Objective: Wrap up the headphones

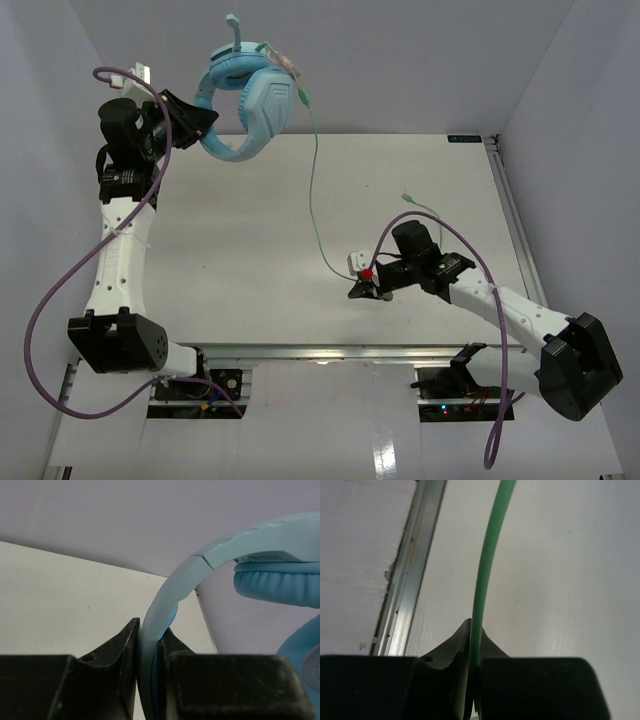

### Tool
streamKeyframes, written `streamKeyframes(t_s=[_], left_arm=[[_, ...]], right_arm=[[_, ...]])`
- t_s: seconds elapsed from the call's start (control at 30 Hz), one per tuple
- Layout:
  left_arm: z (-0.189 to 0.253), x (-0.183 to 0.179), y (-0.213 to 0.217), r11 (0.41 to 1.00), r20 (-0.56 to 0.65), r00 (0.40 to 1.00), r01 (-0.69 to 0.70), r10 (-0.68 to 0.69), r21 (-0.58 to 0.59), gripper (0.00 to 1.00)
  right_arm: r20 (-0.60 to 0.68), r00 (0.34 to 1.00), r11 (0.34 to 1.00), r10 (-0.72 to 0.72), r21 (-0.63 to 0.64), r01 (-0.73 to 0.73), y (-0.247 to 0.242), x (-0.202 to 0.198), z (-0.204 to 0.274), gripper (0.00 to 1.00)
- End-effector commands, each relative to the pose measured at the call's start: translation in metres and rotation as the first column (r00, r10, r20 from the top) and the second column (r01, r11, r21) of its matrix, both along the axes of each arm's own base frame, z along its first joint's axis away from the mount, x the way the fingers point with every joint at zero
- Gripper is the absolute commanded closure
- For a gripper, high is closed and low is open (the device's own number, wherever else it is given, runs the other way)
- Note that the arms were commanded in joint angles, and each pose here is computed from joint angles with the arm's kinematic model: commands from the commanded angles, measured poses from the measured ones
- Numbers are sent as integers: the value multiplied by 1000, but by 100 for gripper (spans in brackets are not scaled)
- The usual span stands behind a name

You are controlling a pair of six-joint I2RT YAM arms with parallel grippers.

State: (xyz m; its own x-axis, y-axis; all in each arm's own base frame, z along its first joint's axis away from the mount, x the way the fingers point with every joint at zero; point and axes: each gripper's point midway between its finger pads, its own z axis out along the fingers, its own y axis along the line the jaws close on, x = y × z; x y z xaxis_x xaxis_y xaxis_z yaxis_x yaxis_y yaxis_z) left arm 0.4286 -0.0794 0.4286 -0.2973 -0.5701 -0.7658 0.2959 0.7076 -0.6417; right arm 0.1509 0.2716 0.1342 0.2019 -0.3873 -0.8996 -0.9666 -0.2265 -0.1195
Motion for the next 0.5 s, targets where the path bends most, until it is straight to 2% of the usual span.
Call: streamKeyframes(t_s=[0.0, 0.03, 0.1, 0.2, 0.27, 0.37, 0.47], left_arm=[[-8, 9, 16, 992, 16, 995, -101, 100, 78, 100], [-17, 12, 16, 990, -3, 994, -104, 105, 94, 100], [-49, 23, 11, 972, -51, 990, -115, 128, 203, 100], [-92, 30, -9, 925, -98, 989, -63, 108, 374, 100], [-120, 29, -15, 897, -145, 984, -34, 108, 441, 100], [-169, 23, -24, 838, -216, 970, 24, 113, 545, 100], [-211, 12, -27, 747, -264, 958, 94, 112, 658, 100]], right_arm=[[187, 961, 961, -204, -150, 233, -17, 42, 13, 92], [211, 954, 953, -212, -172, 249, -21, 43, 13, 92], [381, 893, 913, -239, -223, 340, -32, 62, 26, 92], [553, 793, 871, -255, -225, 437, -39, 86, 55, 92], [630, 735, 852, -251, -217, 476, -43, 99, 69, 92], [749, 603, 807, -275, -161, 568, -52, 123, 96, 92], [829, 477, 782, -291, -81, 618, -58, 140, 129, 92]])
